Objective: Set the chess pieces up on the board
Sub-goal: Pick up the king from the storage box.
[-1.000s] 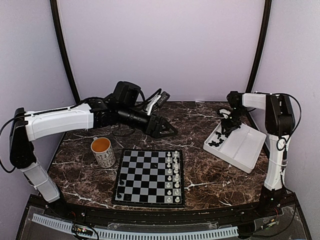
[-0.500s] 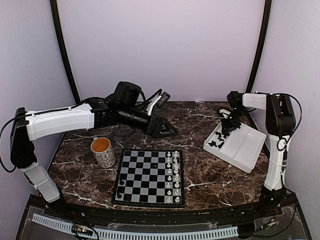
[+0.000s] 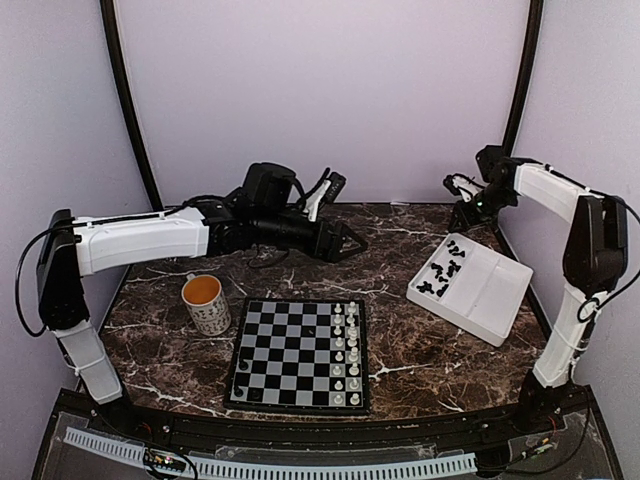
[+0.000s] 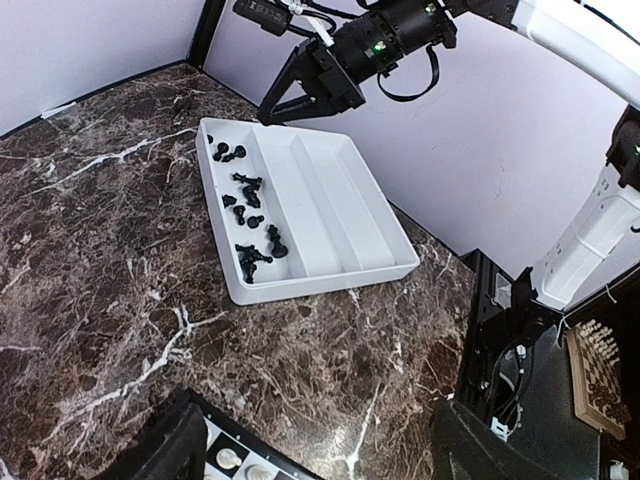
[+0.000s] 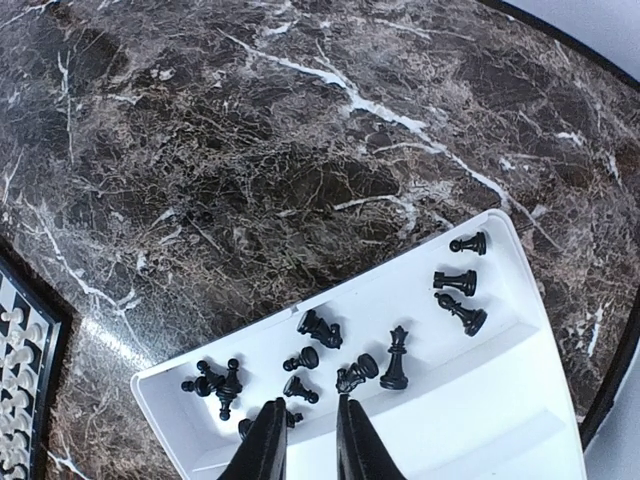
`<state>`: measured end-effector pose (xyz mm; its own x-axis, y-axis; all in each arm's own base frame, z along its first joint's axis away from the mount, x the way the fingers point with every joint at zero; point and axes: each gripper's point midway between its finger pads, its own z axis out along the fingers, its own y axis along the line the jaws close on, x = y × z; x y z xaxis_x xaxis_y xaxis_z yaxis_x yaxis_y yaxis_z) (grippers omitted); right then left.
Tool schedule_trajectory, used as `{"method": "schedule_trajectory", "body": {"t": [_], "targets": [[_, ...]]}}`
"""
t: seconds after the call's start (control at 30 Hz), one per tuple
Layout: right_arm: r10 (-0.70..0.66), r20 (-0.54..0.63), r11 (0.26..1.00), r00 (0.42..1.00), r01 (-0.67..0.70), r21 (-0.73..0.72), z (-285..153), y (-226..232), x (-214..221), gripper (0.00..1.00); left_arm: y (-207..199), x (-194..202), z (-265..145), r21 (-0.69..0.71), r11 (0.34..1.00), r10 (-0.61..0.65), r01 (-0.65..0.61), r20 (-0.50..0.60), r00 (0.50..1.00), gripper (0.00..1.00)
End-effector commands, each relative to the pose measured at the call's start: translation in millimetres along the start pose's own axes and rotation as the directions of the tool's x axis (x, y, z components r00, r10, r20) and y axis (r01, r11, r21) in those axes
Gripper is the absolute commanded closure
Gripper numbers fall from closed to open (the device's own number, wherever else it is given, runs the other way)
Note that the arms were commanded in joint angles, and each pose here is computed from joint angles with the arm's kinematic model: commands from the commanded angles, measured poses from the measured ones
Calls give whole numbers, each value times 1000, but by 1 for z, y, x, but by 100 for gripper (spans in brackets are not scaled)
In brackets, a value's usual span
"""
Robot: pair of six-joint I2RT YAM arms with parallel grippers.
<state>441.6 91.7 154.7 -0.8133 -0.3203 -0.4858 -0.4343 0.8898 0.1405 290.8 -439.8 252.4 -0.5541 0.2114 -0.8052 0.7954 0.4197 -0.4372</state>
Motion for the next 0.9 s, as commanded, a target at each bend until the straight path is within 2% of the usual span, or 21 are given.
{"method": "schedule_trajectory", "body": {"t": [0.0,0.17,0.27,0.43,0.67,0.87], "targets": [[-194,-110,981,975,195,-2,9,-7,27,81,-15,-32,10,23,999,36,-39,95,995,21],[-457,-210,872,864,482,88,11,-32,30,81,-27,-29,12,47,996,66,-71,94,993,21],[-549,-280,803,788,590,88,20,-33,28,80,-30,-23,10,53,995,77,-82,83,994,21],[-668,-403,670,625,741,39,44,-35,36,76,-33,-17,3,56,994,88,-92,74,993,21],[-719,-482,592,500,804,-48,65,-34,34,73,-31,-9,-10,31,992,116,-118,67,991,21],[-804,-449,523,389,822,-225,68,7,62,69,-31,-1,-15,32,991,129,-131,63,990,21]]}}
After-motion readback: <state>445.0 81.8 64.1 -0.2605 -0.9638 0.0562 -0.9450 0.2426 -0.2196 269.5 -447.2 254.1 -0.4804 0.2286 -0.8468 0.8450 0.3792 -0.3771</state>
